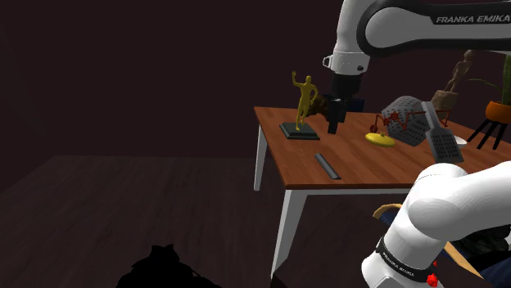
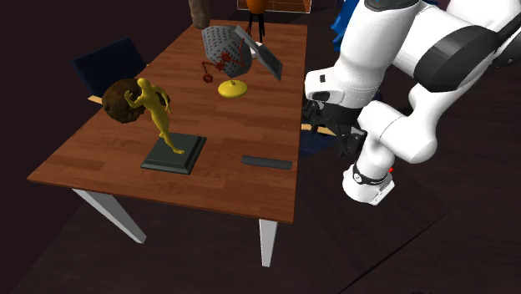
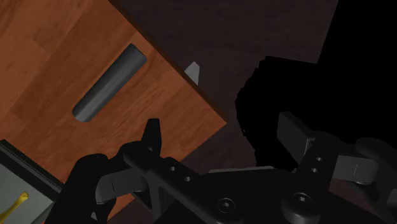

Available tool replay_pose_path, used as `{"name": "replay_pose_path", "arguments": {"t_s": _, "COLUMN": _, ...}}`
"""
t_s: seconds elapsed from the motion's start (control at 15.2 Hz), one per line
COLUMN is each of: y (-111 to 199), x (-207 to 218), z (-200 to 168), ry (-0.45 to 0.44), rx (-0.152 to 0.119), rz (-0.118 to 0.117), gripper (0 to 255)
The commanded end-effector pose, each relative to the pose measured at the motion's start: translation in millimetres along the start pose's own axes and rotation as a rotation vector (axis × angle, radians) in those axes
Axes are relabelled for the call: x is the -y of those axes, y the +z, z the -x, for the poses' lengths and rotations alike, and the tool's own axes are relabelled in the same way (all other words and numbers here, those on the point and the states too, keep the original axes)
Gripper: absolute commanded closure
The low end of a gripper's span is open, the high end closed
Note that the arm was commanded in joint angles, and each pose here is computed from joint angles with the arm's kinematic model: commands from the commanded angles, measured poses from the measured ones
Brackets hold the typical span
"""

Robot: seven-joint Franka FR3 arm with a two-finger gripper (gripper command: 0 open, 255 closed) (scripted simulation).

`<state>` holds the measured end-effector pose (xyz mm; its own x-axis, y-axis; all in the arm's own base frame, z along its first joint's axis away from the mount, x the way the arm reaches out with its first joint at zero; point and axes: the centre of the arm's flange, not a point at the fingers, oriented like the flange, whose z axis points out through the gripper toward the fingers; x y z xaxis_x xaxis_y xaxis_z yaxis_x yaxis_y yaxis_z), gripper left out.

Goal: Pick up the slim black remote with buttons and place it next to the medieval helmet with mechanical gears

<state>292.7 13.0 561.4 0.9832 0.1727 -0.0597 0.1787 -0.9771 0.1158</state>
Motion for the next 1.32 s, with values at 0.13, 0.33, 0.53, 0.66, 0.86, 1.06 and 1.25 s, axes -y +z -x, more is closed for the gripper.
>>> {"name": "replay_pose_path", "arguments": {"t_s": 0.13, "y": 18, "x": -20, "z": -13, "ry": 0.072, "rx": 0.017, "rz": -0.023, "gripper": 0}}
{"name": "replay_pose_path", "arguments": {"t_s": 0.33, "y": 46, "x": -50, "z": -30, "ry": 0.180, "rx": 0.042, "rz": -0.057, "gripper": 0}}
{"name": "replay_pose_path", "arguments": {"t_s": 0.53, "y": 76, "x": -81, "z": -42, "ry": 0.287, "rx": 0.067, "rz": -0.091, "gripper": 0}}
{"name": "replay_pose_path", "arguments": {"t_s": 0.66, "y": 96, "x": -102, "z": -48, "ry": 0.359, "rx": 0.084, "rz": -0.114, "gripper": 0}}
{"name": "replay_pose_path", "arguments": {"t_s": 0.86, "y": 128, "x": -133, "z": -54, "ry": 0.467, "rx": 0.109, "rz": -0.148, "gripper": 0}}
{"name": "replay_pose_path", "arguments": {"t_s": 1.06, "y": 161, "x": -163, "z": -55, "ry": 0.575, "rx": 0.134, "rz": -0.182, "gripper": 0}}
{"name": "replay_pose_path", "arguments": {"t_s": 1.25, "y": 195, "x": -192, "z": -53, "ry": 0.683, "rx": 0.159, "rz": -0.216, "gripper": 0}}
